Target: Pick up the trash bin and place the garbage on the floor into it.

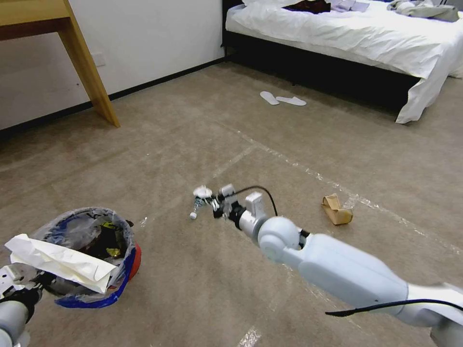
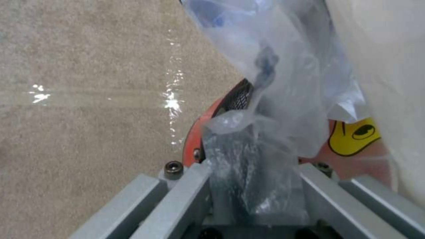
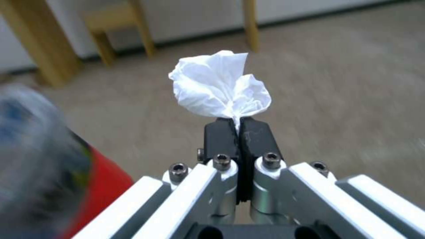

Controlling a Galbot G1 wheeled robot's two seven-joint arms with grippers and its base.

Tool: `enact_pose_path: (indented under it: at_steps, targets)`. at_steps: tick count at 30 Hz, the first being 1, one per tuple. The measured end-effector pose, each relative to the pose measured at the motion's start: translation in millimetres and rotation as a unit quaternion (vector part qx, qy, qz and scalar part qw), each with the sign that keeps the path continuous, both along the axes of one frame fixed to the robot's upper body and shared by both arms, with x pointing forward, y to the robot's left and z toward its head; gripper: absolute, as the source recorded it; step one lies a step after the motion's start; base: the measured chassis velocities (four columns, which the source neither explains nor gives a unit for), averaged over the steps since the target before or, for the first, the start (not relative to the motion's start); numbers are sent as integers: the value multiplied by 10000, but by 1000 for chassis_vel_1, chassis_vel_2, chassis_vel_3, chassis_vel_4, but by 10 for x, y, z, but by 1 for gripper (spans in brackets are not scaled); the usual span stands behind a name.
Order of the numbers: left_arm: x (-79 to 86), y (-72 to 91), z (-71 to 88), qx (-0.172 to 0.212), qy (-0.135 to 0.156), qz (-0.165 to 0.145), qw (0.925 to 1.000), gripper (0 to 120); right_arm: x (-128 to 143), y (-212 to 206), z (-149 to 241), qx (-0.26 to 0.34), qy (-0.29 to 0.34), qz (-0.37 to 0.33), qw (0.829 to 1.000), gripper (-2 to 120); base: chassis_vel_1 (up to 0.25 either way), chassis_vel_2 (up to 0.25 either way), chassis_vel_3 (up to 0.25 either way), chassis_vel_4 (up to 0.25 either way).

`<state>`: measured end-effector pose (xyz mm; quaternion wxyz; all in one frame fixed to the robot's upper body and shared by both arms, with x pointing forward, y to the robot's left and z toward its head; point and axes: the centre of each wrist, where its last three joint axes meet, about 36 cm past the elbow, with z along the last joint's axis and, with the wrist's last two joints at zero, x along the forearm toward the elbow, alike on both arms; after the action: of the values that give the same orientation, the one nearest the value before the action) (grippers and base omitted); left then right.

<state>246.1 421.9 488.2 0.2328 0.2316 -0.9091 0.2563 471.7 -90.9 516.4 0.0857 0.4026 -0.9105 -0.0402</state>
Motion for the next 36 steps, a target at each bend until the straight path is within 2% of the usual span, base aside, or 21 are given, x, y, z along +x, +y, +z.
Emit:
enact_pose_path:
  at_steps: [2, 3, 5, 8, 15, 18, 23, 36]
  targets:
    - [-2, -2, 16, -19, -5, -18, 10000, 0, -68, 59, 356, 319, -224, 327, 9987, 0, 0, 0, 0, 0]
    - [-2, -2, 16, -19, -5, -18, 10000, 0, -68, 59, 356, 319, -224, 327, 9987, 0, 0, 0, 0, 0]
    - [-5, -1, 27, -11, 5, -29, 10000, 0, -171, 125, 666, 599, -289, 682, 9954, 0, 0, 0, 0, 0]
    - [-9, -4, 37, 0, 10, -45, 10000, 0, -289, 211, 889, 801, -229, 1060, 9909, 0, 0, 0, 0, 0]
    - [-5, -9, 54, 15, -8, -60, 10000, 0, -485, 432, 1065, 857, -35, 1721, 9813, 0, 0, 0, 0, 0]
    - [0, -19, 56, 13, -17, -66, 10000, 0, -657, 649, 1062, 695, 106, 2203, 9729, 0, 0, 0, 0, 0]
    - [4, -32, 61, 26, -20, -80, 10000, 0, -843, 881, 1020, 388, 194, 2627, 9639, 0, 0, 0, 0, 0]
    - [2, -67, 95, 61, -40, -131, 9999, 0, -1042, 1368, 1036, -784, 365, 2953, 9515, 0, 0, 0, 0, 0]
